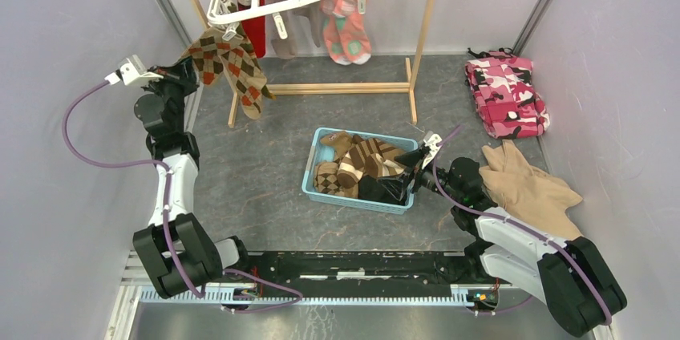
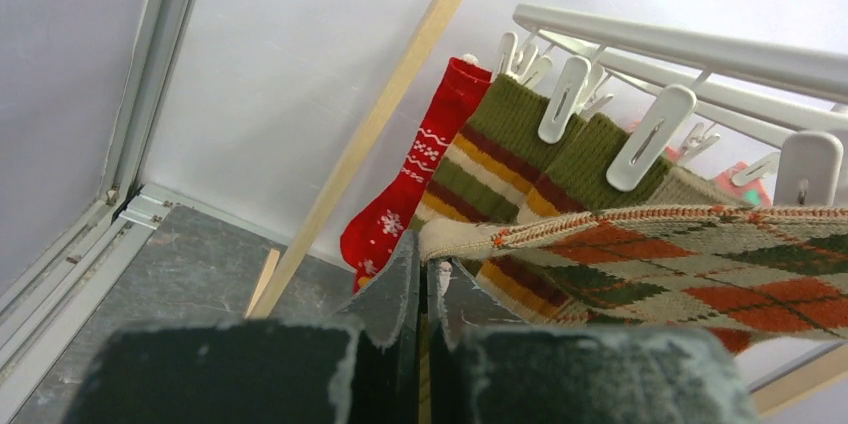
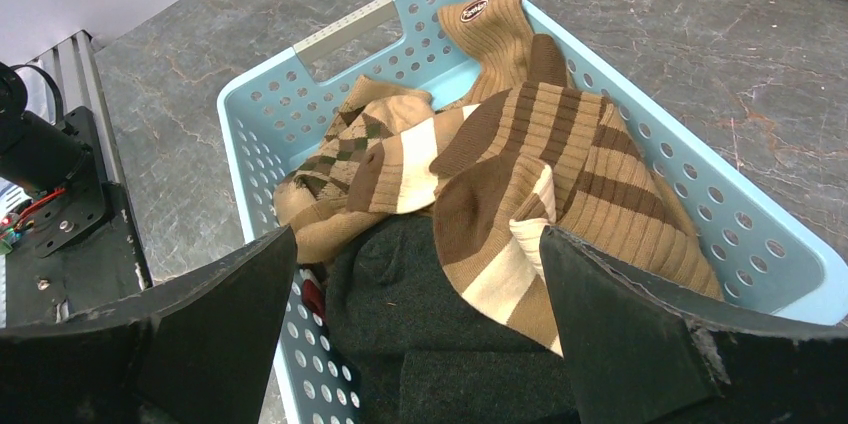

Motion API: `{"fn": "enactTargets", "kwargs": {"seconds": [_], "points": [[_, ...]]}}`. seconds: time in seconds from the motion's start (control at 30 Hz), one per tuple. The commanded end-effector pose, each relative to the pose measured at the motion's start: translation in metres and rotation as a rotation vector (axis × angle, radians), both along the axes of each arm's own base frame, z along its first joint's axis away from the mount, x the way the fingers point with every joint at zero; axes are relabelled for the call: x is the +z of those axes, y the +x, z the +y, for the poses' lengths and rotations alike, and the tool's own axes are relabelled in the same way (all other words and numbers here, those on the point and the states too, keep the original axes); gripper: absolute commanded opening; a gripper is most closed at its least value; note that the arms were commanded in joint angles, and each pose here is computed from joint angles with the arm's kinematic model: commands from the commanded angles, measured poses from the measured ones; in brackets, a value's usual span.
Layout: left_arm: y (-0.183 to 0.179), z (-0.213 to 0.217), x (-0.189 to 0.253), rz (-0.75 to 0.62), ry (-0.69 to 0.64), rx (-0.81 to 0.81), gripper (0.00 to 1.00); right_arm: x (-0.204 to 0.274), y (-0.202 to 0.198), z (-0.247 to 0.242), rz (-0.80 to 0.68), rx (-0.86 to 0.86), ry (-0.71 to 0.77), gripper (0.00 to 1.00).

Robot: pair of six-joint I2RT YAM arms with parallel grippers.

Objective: Clip the socks to the hanger
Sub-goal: Rotate the hanger at the clothesline.

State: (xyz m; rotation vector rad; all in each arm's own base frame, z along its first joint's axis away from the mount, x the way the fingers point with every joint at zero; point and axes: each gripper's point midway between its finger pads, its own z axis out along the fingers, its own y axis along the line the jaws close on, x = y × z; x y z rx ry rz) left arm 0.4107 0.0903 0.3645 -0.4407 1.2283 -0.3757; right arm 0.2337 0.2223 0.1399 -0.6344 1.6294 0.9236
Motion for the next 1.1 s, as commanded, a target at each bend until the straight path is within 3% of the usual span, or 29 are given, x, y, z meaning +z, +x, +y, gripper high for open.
{"fn": "enactTargets", "kwargs": {"seconds": [0.0,0.97,1.07], "points": [[-0.003,-0.003,0.036,-0.095,0.003,-0.026,0.02,0.016,0.001,0.004,-0.046,0.020,0.033,0.98],[-0.008,-0.007,0.021,-0.066,-0.026,-0.041,0.04,0.016,0.000,0.004,-0.046,0.025,0.034,0.98],[-0.015,-0.011,0.015,-0.060,-0.037,-0.050,0.13,0.016,0.000,0.004,-0.046,0.026,0.034,0.98]]}}
